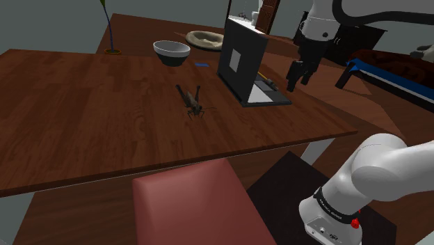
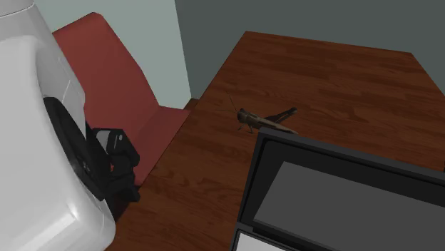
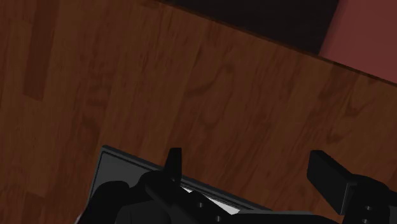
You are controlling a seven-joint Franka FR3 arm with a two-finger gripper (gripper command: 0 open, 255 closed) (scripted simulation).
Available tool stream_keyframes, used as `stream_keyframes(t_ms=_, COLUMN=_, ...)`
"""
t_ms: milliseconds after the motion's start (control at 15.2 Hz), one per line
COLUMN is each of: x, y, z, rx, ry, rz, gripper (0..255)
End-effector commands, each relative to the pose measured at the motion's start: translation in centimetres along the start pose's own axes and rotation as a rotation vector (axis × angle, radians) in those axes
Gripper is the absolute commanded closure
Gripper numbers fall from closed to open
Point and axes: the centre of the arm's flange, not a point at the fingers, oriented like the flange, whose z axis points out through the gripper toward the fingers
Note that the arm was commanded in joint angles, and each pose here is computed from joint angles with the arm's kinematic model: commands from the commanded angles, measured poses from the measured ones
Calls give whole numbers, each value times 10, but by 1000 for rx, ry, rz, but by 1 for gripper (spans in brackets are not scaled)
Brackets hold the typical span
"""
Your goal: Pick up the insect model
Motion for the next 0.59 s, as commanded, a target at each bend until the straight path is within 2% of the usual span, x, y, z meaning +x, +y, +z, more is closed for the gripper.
stream_keyframes(t_ms=0, x=0, y=0, z=0, rx=0, ry=0, rz=0, gripper=0)
stream_keyframes(t_ms=528, x=59, y=-91, z=10, rx=-25, ry=5, rz=32, gripper=0)
